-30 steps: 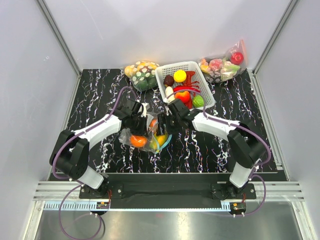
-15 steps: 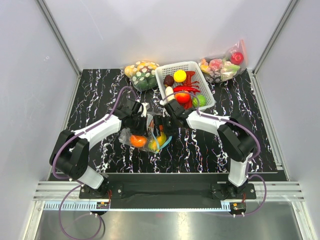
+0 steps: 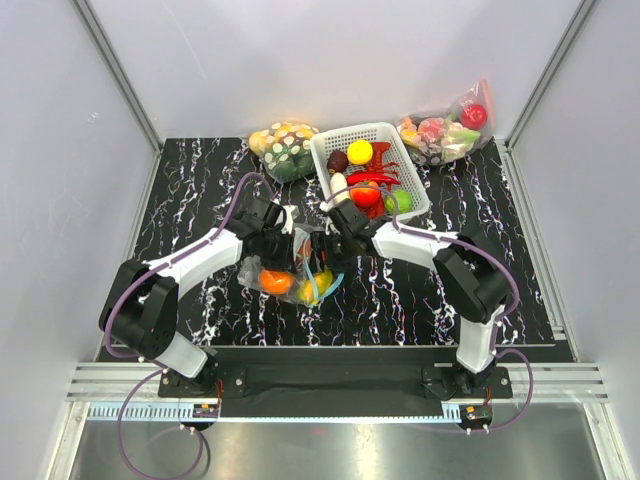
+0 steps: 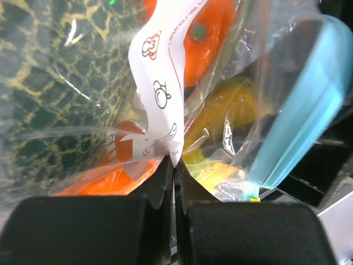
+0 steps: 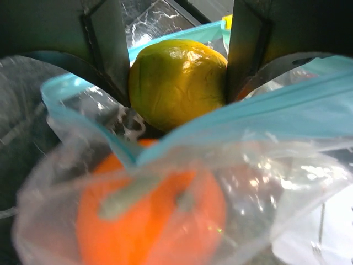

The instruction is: Open the zip-top bag and remove the fake food

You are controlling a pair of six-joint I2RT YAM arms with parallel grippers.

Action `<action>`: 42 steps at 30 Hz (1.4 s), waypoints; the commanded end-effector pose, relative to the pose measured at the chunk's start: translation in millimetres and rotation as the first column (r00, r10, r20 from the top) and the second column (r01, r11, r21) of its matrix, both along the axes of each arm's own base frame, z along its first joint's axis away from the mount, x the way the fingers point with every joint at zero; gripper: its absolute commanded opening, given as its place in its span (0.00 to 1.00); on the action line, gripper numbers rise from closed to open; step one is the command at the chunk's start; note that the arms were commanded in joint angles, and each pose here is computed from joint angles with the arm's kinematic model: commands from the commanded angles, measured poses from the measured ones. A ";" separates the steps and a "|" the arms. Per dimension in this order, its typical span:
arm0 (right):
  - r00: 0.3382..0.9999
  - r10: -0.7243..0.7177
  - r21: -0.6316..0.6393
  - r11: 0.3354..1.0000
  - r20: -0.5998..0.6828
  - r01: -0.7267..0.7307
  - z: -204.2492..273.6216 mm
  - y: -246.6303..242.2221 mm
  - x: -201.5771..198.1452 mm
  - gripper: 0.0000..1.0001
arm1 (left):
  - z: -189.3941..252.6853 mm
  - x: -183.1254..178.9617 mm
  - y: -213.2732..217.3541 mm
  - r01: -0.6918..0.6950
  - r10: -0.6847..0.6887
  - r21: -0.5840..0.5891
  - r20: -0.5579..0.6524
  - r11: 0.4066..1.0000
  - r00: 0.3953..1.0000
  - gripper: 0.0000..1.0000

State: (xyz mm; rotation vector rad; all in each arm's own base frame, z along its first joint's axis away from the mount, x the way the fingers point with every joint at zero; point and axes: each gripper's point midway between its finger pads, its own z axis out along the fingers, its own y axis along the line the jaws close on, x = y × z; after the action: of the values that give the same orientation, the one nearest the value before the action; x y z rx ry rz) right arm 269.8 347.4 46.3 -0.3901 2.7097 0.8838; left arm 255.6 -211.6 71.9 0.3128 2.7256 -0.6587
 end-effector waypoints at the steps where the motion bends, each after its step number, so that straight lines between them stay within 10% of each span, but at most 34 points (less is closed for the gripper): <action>1: 0.997 -0.037 -0.018 0.999 0.068 0.038 20.7 -13.1 1.2 0.32 | 11.4 11.0 -8.7 0.011 -0.009 -0.041 0.039 0.999 0.999 0.00; 28: 0.938 -0.263 0.024 0.964 0.224 0.264 132.2 -93.3 62.0 0.15 | 3.2 27.5 25.1 -0.113 0.113 -0.072 0.002 0.991 0.994 0.00; 42: 0.899 -0.331 0.079 0.943 0.288 0.322 155.9 -133.1 170.2 0.13 | 18.0 32.1 26.9 -0.094 0.100 -0.092 0.058 0.991 0.993 0.00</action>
State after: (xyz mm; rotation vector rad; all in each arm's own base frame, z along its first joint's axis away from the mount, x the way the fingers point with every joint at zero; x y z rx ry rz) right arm 426.8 208.1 220.7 0.0220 2.3484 0.6960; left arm 277.9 -179.7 72.1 0.1353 2.7174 -0.6915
